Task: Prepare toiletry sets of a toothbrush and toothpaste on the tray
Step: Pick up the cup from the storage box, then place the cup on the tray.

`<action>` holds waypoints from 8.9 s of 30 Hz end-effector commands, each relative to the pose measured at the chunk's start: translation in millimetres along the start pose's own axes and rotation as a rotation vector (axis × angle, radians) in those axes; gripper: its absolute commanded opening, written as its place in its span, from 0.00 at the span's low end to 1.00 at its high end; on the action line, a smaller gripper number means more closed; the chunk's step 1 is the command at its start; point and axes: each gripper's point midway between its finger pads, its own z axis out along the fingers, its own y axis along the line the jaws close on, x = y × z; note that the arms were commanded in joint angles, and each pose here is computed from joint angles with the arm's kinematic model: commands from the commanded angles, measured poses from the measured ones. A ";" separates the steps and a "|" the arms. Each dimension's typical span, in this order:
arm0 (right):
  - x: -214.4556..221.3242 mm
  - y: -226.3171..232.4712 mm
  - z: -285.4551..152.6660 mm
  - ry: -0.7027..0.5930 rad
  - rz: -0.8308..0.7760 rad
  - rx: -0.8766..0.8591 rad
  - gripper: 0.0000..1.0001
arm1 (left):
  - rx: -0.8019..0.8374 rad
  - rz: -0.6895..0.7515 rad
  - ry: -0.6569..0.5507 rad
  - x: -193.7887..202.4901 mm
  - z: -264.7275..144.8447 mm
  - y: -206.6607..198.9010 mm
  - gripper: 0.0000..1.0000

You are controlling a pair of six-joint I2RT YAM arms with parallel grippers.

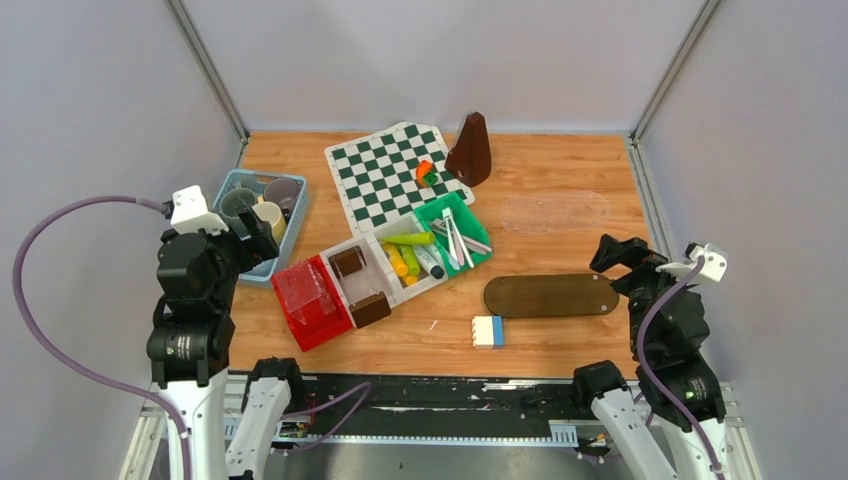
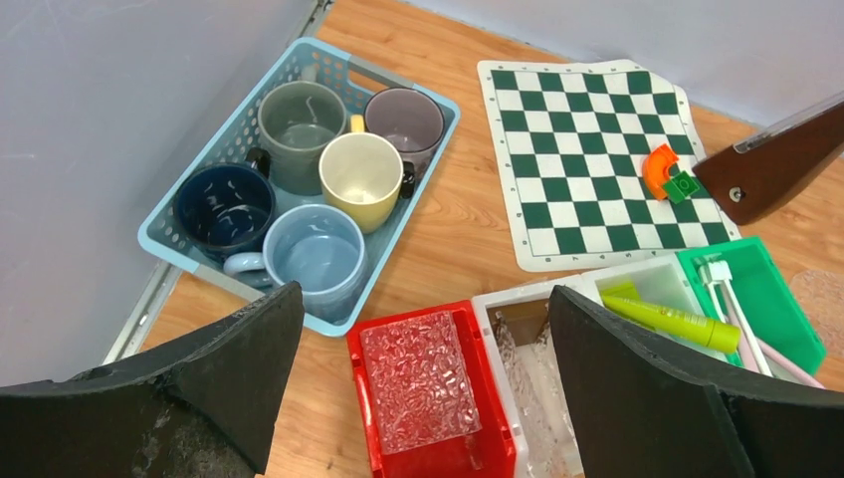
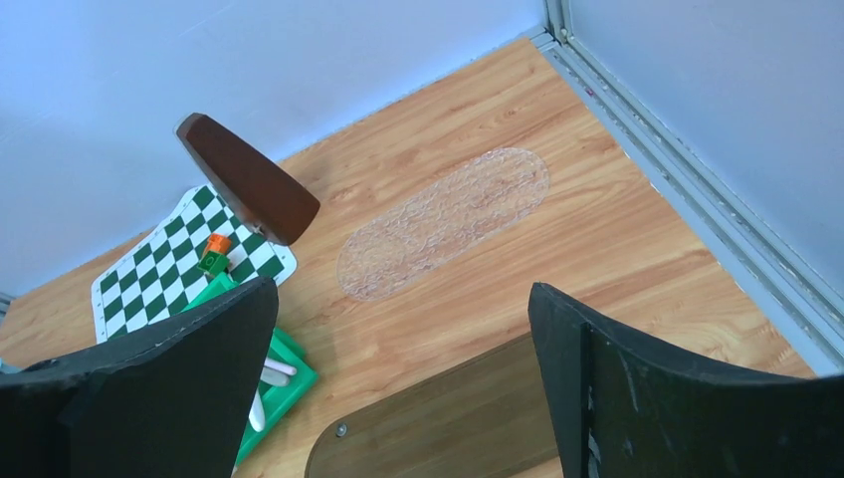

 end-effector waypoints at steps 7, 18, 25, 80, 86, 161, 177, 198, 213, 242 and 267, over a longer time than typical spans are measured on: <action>1.5 2.7 -0.7 -0.074 0.014 -0.055 1.00 | -0.086 -0.035 0.068 -1.7 26.1 6.3 1.00; 7.2 14.7 -4.0 -0.067 0.011 -0.132 1.00 | -0.251 0.028 0.223 13.2 83.3 25.1 1.00; 9.0 20.3 -6.0 -0.066 0.007 -0.170 1.00 | -0.331 0.110 0.295 13.8 123.0 38.7 0.97; 3.0 23.5 -14.1 -0.111 0.017 -0.223 1.00 | -0.377 0.033 0.767 161.0 253.4 96.9 0.46; 3.0 23.1 -14.8 -0.113 0.018 -0.225 1.00 | -0.363 0.030 0.797 170.5 254.5 95.2 0.31; 72.5 260.1 -67.9 0.201 -0.820 -1.547 0.95 | 0.883 0.873 0.566 115.2 74.8 -266.3 0.00; 140.9 291.8 -89.6 0.216 -1.175 -1.657 0.76 | 0.981 1.007 0.605 143.6 30.8 -299.3 0.00; 209.7 268.3 -68.2 0.423 -1.429 -1.550 0.50 | 1.052 1.103 0.625 159.2 5.9 -306.9 0.00; 214.6 258.2 -74.7 0.438 -1.444 -1.560 0.00 | 1.109 1.149 0.597 155.5 -0.6 -310.9 0.00; 141.2 223.3 16.4 0.505 -1.169 -1.117 0.00 | 0.415 0.519 0.024 -43.8 73.8 -207.2 1.00; 81.6 71.1 222.6 0.729 -0.395 -0.164 0.00 | -0.017 0.335 0.022 5.9 97.3 -59.2 1.00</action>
